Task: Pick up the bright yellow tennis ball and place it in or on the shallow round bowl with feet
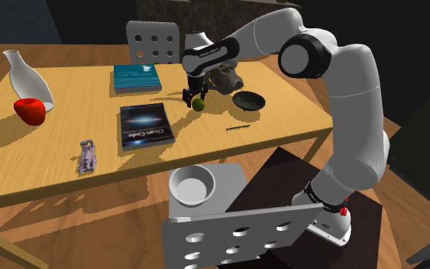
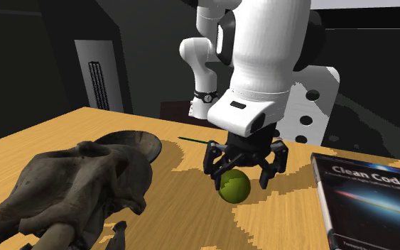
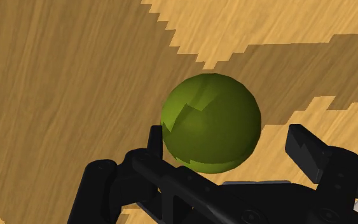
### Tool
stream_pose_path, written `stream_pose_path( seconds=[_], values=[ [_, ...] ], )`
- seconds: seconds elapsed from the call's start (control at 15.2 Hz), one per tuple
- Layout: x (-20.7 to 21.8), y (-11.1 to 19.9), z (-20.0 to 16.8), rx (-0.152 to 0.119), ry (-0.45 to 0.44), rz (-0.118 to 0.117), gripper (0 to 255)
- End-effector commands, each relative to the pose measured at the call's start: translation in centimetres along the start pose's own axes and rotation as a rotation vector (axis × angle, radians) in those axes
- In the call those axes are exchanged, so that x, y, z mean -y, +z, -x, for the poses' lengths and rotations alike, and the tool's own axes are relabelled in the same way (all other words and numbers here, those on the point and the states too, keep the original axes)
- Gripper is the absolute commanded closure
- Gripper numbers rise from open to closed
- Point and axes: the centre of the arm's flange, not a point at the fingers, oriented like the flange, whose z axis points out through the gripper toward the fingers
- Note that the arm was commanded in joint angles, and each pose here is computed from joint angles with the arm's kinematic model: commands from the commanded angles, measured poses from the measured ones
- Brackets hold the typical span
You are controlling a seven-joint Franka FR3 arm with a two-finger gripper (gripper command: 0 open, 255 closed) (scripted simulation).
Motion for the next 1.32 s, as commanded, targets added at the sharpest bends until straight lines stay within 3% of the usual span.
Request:
stream_pose_path(
  seconds=[0.0,0.59,1.25],
  values=[
    [0.2,0.1,0.0,0.003,-0.002,-0.001,255],
    [0.1,0.1,0.0,0.003,-0.002,-0.001,255],
    [-0.1,-5.1,0.3,0.003,-0.002,-0.001,255]
  ],
)
